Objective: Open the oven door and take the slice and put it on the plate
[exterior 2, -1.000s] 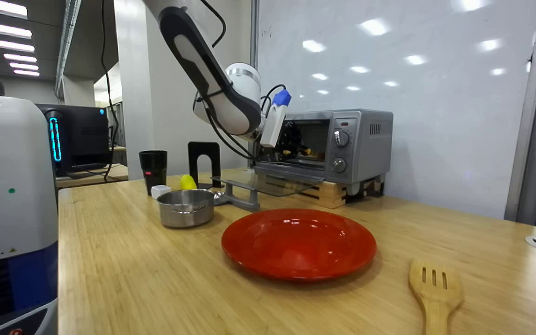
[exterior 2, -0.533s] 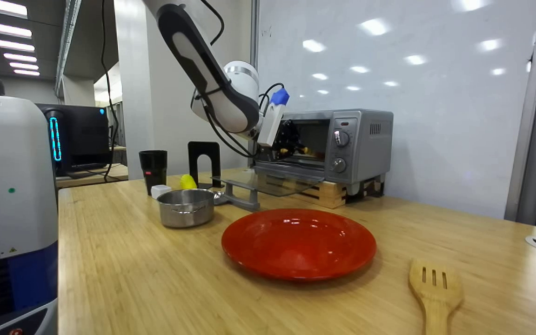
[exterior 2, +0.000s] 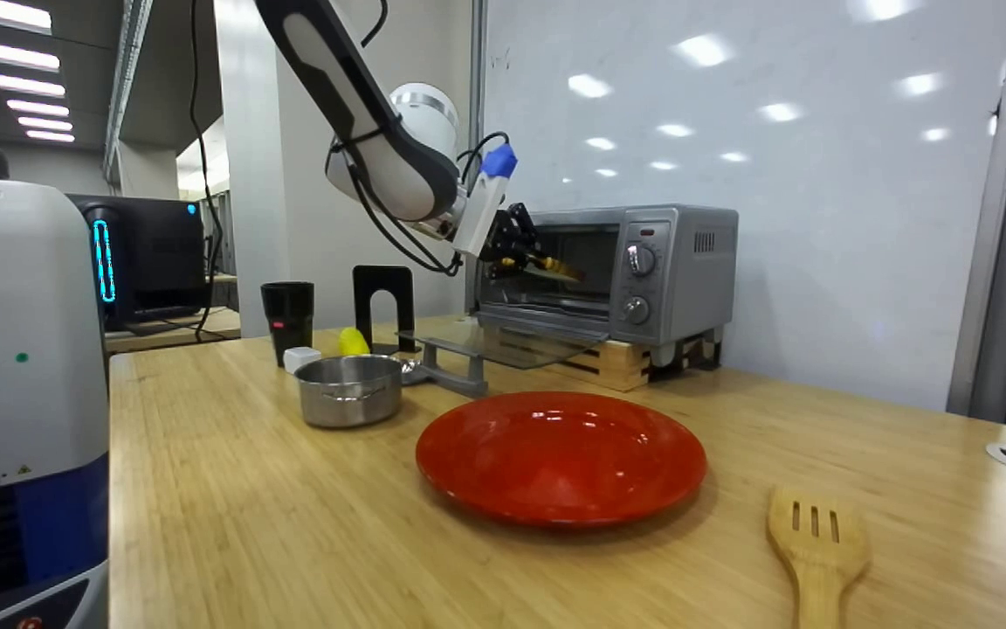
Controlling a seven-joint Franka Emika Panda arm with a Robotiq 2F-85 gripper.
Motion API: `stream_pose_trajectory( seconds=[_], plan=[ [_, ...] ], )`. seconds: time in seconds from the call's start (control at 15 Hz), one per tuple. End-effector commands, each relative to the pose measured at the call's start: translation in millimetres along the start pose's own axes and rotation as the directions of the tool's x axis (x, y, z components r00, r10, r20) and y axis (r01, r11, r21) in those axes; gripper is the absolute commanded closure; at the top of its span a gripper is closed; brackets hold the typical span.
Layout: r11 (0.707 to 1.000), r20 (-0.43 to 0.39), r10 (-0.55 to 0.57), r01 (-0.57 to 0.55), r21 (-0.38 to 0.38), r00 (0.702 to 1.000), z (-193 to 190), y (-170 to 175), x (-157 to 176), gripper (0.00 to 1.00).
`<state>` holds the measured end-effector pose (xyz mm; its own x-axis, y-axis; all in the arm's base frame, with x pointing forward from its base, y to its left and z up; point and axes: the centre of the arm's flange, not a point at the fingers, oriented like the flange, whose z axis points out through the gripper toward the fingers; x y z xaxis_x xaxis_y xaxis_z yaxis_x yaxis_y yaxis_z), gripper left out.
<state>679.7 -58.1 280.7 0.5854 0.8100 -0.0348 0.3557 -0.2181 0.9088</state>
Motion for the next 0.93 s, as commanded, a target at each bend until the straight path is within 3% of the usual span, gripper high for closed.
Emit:
stream_pose_trajectory(
  seconds=[0.0, 0.4, 0.87],
  plan=[
    [0.999, 0.006, 0.037, -0.038, 0.028, 0.999, -44, -11, -9, 0.97],
    [0.993, 0.007, 0.089, -0.089, 0.080, 0.996, -91, -35, -9, 0.97],
    [0.975, 0.067, 0.170, -0.178, 0.136, 0.983, -150, -45, -16, 0.97]
  ],
)
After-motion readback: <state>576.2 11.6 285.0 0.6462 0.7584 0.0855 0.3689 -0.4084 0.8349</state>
